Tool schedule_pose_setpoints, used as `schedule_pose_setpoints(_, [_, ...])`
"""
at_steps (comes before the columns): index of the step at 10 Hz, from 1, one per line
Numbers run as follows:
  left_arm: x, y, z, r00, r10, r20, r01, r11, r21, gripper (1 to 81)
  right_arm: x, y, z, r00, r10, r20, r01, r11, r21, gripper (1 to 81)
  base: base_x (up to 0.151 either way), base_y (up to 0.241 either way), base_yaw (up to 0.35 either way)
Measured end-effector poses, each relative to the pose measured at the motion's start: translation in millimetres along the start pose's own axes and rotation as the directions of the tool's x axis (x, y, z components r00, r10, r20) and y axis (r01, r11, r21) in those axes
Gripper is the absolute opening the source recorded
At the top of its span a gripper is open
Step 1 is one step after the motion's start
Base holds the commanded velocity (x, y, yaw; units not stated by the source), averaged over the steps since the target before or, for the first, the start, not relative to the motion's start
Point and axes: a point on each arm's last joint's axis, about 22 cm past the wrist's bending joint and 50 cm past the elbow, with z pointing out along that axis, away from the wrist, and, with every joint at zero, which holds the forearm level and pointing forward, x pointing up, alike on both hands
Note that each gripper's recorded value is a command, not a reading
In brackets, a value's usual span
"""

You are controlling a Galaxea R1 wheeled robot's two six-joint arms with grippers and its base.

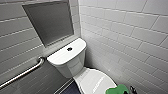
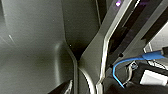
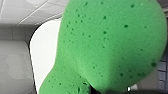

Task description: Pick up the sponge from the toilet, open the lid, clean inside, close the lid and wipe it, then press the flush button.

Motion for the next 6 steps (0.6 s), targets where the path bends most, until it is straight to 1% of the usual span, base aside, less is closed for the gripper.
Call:
schedule_pose_setpoints(1, [-0.2,0.1,0.0,1.000,0.001,0.000,-0.001,1.000,0.000,81.1,-6.6,17.7,-13.8,1.000,0.019,-0.007,-0.019,1.000,-0.005,1.0,0.000,0.000,0.000])
schedule_pose_setpoints(2, [-0.2,0.2,0.0,1.000,0.003,0.000,-0.003,1.000,0.000,81.1,-16.3,28.7,-27.4,0.999,0.036,-0.001,-0.036,0.999,-0.006,1.0,0.000,0.000,0.000])
schedule_pose_setpoints(3, [0.1,0.3,0.1,1.000,0.004,0.000,-0.004,1.000,0.000,81.1,-29.2,37.1,-42.5,0.999,0.048,0.018,-0.048,0.999,-0.015,1.0,0.000,0.000,0.000])
schedule_pose_setpoints(4, [0.2,0.5,0.3,1.000,0.006,0.000,-0.006,1.000,-0.001,81.1,-36.7,34.3,-56.4,0.998,0.053,0.035,-0.053,0.999,-0.009,1.0,0.000,0.000,0.000])
schedule_pose_setpoints(6, [1.1,3.8,2.2,1.000,0.011,-0.001,-0.011,1.000,-0.006,81.1,-43.1,1.2,-76.1,0.998,0.048,0.048,-0.051,0.997,0.065,1.0,0.000,0.000,0.000])
